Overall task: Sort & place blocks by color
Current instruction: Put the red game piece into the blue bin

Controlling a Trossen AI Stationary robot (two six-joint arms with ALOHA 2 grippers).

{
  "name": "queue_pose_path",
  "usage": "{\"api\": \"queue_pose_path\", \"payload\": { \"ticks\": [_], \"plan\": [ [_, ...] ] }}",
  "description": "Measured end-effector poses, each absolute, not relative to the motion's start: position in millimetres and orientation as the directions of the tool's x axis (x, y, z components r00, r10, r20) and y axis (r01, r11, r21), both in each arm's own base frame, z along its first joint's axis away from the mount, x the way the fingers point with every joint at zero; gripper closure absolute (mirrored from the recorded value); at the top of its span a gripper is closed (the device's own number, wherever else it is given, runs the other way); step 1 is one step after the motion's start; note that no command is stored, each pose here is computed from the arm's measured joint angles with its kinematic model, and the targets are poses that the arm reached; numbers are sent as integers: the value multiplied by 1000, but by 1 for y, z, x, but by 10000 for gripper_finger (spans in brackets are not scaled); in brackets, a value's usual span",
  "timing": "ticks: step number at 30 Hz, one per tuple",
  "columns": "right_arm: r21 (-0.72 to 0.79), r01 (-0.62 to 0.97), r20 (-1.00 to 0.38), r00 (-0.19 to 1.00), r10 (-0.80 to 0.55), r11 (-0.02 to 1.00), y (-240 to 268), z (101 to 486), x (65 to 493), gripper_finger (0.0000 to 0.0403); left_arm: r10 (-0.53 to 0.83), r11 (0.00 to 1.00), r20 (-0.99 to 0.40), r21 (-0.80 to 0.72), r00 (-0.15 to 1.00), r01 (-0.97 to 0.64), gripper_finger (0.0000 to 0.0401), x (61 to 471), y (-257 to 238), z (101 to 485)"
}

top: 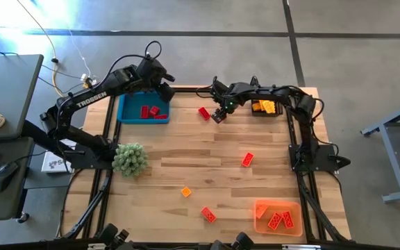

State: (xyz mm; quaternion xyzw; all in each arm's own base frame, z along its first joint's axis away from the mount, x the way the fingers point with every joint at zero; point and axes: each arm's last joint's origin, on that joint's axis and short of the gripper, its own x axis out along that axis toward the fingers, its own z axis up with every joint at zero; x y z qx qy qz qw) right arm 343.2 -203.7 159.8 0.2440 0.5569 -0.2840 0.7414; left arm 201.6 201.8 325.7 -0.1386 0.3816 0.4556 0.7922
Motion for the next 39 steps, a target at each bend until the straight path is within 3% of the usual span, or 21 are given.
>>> {"api": "queue_pose_path", "payload": {
  "ticks": [14, 21, 26, 39],
  "plan": [
    [29, 705, -980, 159, -119, 708, -203, 143, 342, 195, 614, 553, -732, 131, 297, -823, 208, 202, 202, 326],
    [37, 712, -981, 161, -111, 701, -203, 143, 342, 292, 610, 556, -733, 127, 300, -821, 208, 202, 202, 326],
    [45, 698, -983, 157, -92, 715, -203, 146, 343, 293, 610, 557, -733, 127, 301, -821, 208, 202, 202, 326],
    [114, 569, -978, 207, -8, 814, -189, 212, 370, 293, 472, 730, -756, 46, 454, -682, 208, 206, 198, 325]
  ]
}}
